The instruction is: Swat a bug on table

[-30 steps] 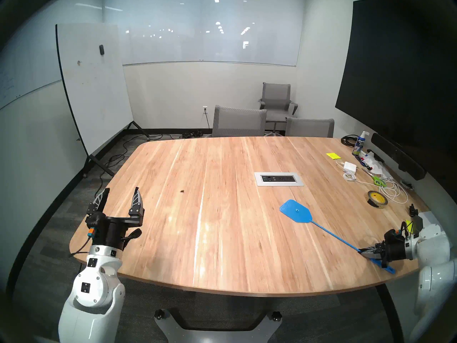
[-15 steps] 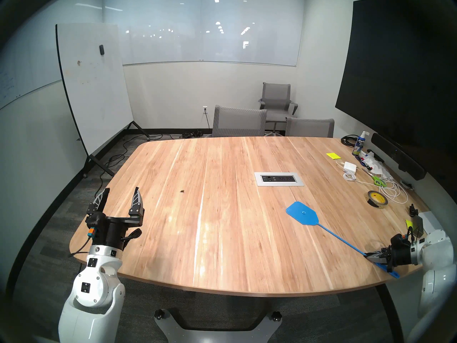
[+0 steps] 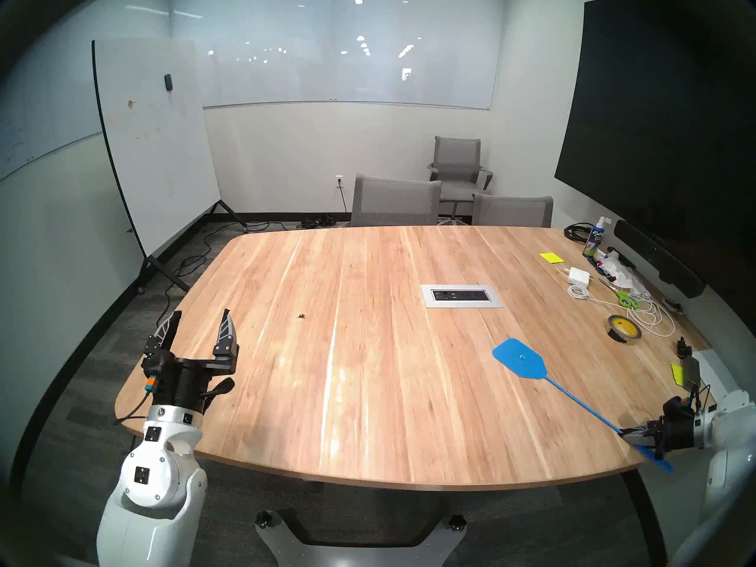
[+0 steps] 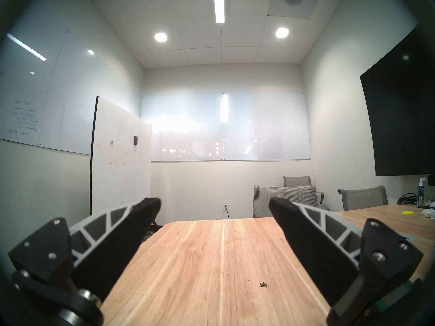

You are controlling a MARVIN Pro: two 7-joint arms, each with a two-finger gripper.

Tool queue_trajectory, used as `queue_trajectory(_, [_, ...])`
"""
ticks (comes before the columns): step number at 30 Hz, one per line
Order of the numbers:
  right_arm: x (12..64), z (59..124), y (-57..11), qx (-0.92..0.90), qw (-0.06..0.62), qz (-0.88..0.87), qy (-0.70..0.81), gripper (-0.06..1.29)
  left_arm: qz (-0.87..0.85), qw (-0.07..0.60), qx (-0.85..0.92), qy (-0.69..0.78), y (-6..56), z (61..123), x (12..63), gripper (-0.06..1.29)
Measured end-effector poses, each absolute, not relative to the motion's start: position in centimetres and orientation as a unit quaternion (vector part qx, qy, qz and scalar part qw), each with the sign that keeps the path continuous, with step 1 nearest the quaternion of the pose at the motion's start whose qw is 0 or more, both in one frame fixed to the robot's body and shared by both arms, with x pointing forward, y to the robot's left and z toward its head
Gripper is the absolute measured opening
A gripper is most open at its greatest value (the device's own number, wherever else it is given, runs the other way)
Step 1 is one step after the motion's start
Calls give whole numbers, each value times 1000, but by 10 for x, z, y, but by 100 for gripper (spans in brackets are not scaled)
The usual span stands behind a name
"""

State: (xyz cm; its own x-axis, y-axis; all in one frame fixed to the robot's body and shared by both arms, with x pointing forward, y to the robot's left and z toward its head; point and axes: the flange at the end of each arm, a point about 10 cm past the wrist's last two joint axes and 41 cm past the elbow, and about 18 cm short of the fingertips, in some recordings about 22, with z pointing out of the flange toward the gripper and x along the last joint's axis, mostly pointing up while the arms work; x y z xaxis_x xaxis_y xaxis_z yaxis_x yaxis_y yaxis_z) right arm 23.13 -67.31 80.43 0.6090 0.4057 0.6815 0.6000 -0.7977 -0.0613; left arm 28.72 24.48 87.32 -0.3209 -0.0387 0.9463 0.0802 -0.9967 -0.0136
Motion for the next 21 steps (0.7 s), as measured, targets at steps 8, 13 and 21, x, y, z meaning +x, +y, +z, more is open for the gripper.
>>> queue_trajectory(8, [220,805,-679,-890,140,-336,-274,-2,-813,37,-582,-18,245,873,287,126])
queue_trajectory(13, [214,806,-682,-892,139,-335,-270,-2,-813,37,-581,-18,245,873,287,126])
queue_trajectory(21, [205,805,-686,-896,138,-328,-267,18,-813,37,-581,-18,245,873,287,126])
